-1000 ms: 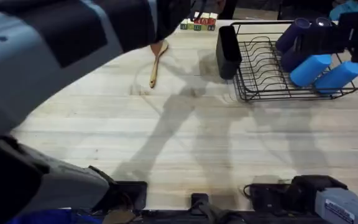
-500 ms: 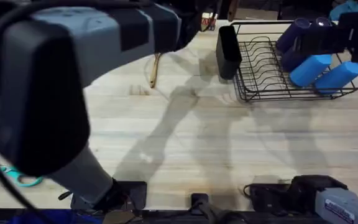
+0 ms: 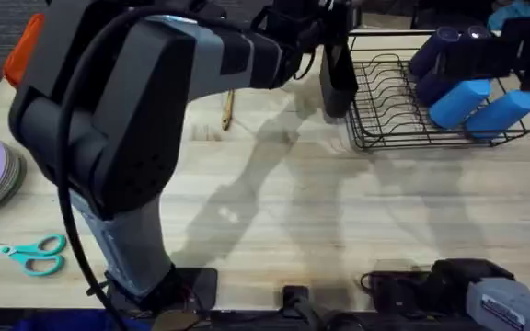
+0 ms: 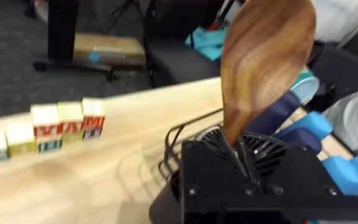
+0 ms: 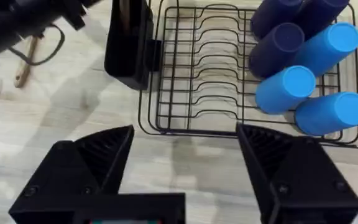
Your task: Pick up the spoon on the table one by one and put them onto the rack
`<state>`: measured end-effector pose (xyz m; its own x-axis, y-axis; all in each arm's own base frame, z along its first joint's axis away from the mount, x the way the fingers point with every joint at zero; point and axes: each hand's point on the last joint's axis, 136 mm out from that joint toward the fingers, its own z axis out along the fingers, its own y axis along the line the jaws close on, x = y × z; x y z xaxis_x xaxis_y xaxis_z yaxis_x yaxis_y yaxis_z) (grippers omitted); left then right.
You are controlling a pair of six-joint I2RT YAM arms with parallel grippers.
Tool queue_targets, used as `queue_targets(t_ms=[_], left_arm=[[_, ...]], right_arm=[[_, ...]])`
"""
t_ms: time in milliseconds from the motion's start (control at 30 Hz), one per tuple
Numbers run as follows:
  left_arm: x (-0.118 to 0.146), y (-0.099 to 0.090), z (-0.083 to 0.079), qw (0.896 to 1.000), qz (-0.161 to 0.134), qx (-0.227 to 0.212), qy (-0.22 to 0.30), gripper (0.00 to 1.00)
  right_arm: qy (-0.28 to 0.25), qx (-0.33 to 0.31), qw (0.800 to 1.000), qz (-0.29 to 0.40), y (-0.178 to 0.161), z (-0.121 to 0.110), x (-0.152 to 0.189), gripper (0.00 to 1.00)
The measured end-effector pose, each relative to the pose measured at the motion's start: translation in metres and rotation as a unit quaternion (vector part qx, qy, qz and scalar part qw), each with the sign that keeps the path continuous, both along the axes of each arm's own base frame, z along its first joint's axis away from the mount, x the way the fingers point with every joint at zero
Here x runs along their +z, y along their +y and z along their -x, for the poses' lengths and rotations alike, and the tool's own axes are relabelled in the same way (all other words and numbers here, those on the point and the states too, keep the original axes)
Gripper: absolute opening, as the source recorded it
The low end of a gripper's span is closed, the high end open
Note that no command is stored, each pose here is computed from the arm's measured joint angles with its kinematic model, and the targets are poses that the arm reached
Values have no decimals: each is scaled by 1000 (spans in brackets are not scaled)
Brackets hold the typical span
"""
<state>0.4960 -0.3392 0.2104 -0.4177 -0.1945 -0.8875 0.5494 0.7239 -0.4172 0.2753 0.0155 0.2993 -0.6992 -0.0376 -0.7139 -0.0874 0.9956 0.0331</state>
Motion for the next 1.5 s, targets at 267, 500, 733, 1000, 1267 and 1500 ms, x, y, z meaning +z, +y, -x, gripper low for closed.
queue_targets(t_ms=[267,500,733,1000,1267,1500], left_arm=[[-31,7,6,998,-35,2,58,44],[-34,10,5,997,-37,6,64,121],[-41,11,7,996,-43,4,77,525],[-37,11,5,997,-36,6,72,984],[2,46,2,997,-37,29,60,995],[18,95,24,990,-106,42,87,995]], right_arm=[[0,2,1000,2,0,0,0,992],[-1,4,1000,4,0,0,0,992],[-1,4,1000,4,0,0,0,992],[-1,4,1000,4,0,0,0,992],[-1,4,1000,4,0,0,0,992],[3,4,1000,4,0,1,-1,992]])
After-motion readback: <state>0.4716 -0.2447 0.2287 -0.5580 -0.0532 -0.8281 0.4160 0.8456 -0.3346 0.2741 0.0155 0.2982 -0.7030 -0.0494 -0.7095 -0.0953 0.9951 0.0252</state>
